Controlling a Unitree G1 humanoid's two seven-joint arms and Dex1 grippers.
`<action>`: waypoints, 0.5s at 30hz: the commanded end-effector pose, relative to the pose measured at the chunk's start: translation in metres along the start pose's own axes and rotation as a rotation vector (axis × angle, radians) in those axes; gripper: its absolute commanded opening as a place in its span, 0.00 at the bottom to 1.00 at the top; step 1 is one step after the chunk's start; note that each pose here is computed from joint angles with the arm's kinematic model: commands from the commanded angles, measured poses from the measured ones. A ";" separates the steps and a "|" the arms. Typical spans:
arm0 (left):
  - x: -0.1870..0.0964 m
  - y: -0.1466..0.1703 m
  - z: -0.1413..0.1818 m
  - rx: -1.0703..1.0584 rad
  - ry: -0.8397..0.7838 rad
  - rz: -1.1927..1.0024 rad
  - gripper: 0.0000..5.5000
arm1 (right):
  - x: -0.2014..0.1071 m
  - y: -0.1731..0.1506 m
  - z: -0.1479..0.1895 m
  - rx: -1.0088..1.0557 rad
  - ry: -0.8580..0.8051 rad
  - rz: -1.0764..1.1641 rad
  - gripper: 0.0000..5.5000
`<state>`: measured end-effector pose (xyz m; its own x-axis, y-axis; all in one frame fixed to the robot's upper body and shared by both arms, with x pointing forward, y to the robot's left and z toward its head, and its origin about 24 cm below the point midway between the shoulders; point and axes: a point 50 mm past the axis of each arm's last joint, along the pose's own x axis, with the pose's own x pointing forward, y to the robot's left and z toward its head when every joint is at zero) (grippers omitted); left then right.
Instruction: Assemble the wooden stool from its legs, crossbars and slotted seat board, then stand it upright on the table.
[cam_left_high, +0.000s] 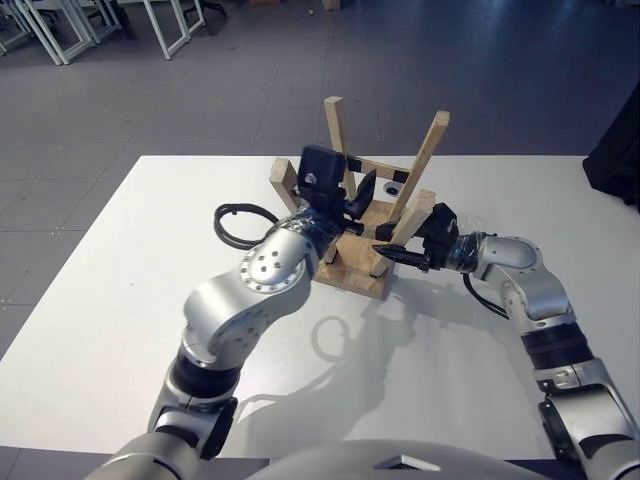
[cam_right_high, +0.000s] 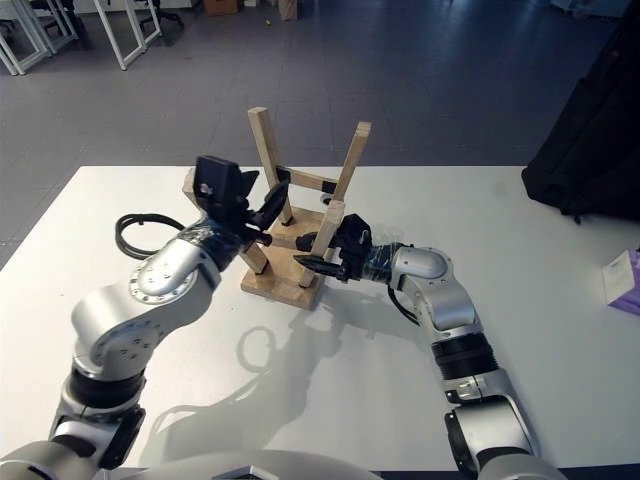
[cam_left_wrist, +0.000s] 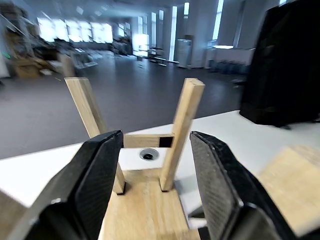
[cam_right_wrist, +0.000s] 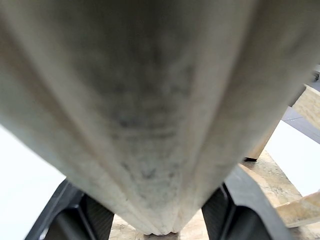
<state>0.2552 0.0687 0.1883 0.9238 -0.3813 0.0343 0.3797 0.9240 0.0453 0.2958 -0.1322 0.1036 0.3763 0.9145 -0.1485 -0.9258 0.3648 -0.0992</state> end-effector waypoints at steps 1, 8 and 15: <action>0.008 0.000 0.012 0.154 -0.086 0.056 0.45 | -0.003 0.006 -0.024 0.093 0.079 0.002 0.37; -0.024 0.000 -0.104 0.667 0.472 -0.129 0.45 | -0.003 0.009 -0.021 0.100 0.073 0.015 0.37; -0.038 -0.006 -0.127 0.629 0.551 -0.110 0.45 | -0.004 0.019 -0.035 0.105 0.210 0.049 0.37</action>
<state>0.2416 0.0684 0.1172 0.9350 -0.3188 -0.1555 0.3335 0.6407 0.6916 0.2929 -0.1307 0.1038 0.3775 0.9085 -0.1793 -0.9260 0.3683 -0.0830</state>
